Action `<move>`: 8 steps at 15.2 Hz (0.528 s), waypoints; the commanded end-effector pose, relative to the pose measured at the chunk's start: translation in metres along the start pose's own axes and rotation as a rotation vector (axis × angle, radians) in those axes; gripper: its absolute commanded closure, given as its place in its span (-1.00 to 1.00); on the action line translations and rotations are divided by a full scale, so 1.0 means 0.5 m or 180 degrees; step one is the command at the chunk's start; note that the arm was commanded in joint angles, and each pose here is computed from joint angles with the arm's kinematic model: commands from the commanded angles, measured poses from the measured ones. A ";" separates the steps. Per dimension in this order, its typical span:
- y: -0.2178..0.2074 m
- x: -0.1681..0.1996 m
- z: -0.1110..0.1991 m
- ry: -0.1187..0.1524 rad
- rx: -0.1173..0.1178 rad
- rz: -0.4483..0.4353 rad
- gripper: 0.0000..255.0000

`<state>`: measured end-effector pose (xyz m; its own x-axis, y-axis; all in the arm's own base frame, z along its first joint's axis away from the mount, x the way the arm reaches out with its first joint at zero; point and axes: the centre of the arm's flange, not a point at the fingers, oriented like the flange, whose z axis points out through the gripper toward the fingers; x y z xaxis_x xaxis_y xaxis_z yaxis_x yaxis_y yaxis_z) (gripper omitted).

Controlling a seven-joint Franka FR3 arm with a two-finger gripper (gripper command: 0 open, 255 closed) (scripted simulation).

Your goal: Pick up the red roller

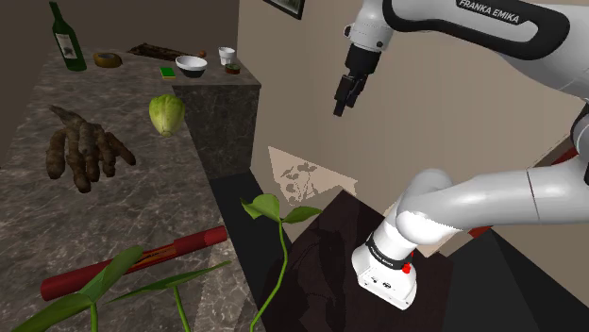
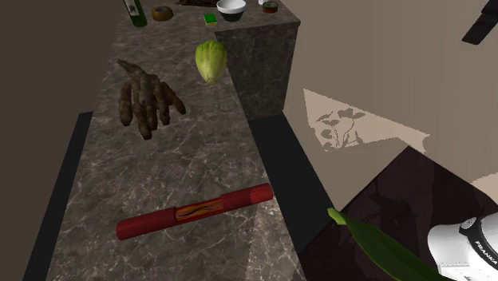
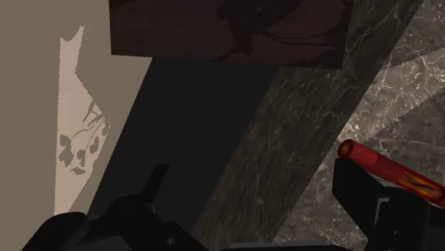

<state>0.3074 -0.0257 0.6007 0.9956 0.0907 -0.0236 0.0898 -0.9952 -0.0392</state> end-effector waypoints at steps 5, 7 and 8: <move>-0.046 0.074 0.061 -0.0019 0.0013 -0.0245 -1.00; -0.071 0.110 0.091 -0.0029 0.0019 -0.0368 -1.00; -0.084 0.127 0.106 -0.0033 0.0022 -0.0429 -1.00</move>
<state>0.3560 0.0139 0.5530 0.9784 0.2045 -0.0289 0.2030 -0.9780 -0.0478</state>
